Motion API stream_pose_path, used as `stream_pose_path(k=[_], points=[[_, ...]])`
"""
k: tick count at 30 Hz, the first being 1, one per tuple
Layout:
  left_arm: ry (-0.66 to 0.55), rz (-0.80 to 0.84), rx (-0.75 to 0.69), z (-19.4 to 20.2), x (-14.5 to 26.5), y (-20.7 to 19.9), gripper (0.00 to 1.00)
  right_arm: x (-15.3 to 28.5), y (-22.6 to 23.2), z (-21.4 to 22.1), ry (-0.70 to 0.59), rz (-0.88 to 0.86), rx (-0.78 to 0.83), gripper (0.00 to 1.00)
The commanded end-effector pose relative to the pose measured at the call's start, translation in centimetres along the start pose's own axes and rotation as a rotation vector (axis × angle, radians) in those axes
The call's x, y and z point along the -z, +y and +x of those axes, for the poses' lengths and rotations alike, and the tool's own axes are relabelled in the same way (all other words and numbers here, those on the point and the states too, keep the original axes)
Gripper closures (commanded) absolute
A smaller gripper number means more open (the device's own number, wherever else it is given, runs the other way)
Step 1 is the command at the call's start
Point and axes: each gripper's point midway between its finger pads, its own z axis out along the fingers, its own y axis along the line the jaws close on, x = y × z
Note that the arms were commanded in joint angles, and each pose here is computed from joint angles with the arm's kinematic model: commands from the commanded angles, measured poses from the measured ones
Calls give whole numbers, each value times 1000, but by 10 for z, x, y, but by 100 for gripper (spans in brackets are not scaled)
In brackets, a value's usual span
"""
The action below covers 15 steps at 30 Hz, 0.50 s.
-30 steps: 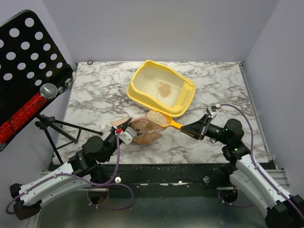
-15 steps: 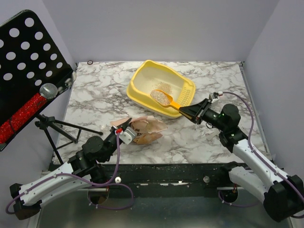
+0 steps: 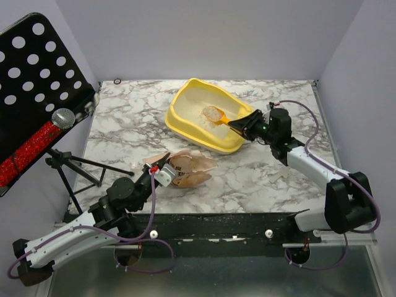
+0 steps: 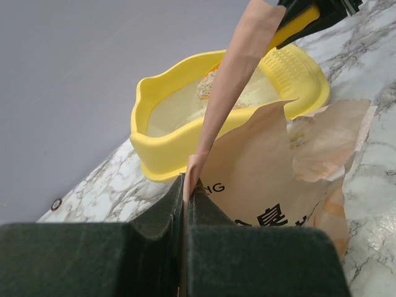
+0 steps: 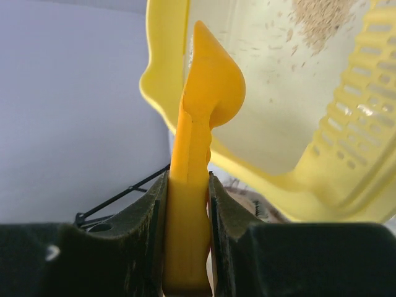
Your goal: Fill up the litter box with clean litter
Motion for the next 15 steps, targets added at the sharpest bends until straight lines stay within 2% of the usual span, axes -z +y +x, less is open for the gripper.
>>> stream_pose_path(k=[1,8,15], points=[[-176,-160,119,-59,2,43,98,-14,-6,-34,-65,133,223,99],[-153,-177,130,-56,1,46,100,-25,-20,-52,82,378,437,100],[-155,-186,134,-56,2,48,100,-13,-6,-68,152,476,609,100]])
